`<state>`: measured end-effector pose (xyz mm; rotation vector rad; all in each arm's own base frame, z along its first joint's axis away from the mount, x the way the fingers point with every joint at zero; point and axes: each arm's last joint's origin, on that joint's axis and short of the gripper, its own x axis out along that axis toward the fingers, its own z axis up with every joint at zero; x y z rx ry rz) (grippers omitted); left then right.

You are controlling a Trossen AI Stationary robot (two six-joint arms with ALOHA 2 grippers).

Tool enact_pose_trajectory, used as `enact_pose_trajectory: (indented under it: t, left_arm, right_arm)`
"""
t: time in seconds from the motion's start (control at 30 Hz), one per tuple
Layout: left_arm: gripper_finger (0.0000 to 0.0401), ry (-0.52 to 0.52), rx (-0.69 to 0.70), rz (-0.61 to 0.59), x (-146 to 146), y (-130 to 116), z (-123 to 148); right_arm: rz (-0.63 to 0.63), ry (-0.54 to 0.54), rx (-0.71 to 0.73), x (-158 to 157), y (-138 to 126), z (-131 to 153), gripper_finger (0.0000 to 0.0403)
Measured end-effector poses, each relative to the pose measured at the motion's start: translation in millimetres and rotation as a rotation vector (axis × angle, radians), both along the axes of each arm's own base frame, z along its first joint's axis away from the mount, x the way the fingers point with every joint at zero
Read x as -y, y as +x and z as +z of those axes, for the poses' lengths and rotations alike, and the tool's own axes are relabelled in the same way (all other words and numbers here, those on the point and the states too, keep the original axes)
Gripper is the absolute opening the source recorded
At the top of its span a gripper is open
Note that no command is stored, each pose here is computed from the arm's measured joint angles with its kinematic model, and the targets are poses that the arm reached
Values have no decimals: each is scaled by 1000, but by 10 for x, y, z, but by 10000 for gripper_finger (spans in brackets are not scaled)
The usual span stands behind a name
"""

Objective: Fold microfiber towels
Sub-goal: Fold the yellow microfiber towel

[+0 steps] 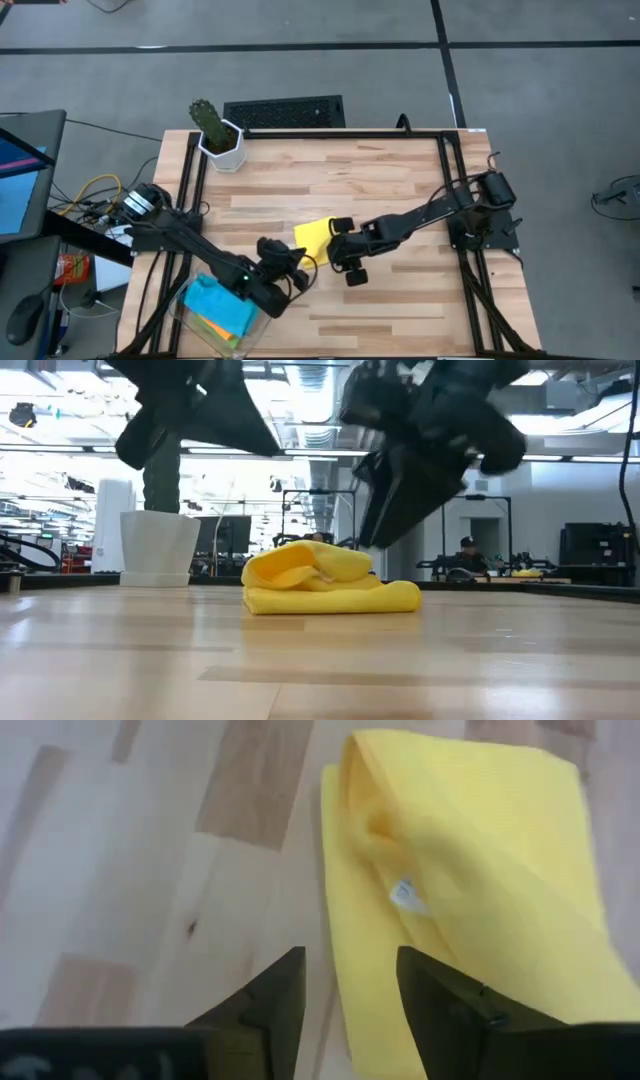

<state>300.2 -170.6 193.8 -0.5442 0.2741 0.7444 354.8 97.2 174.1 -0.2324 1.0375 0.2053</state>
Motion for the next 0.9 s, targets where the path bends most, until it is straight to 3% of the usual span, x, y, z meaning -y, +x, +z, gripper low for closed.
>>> enact_pose_trajectory:
  t: [0.2,0.43,0.67,0.9]
  left_arm:
    - [0,11,-68,26,-156,87,-326]
    - [0,-44,-63,92,-255,50,-632]
    - [0,-48,-42,67,-307,95,-656]
    - [0,-6,-62,15,-430,235,-610]
  right_arm:
    - [-52,-17,73,132,-15,222,166]
    - [8,-83,27,163,-23,-80,151]
    - [-53,-169,66,273,-69,-169,138]
    - [-33,-191,61,297,-13,-275,133]
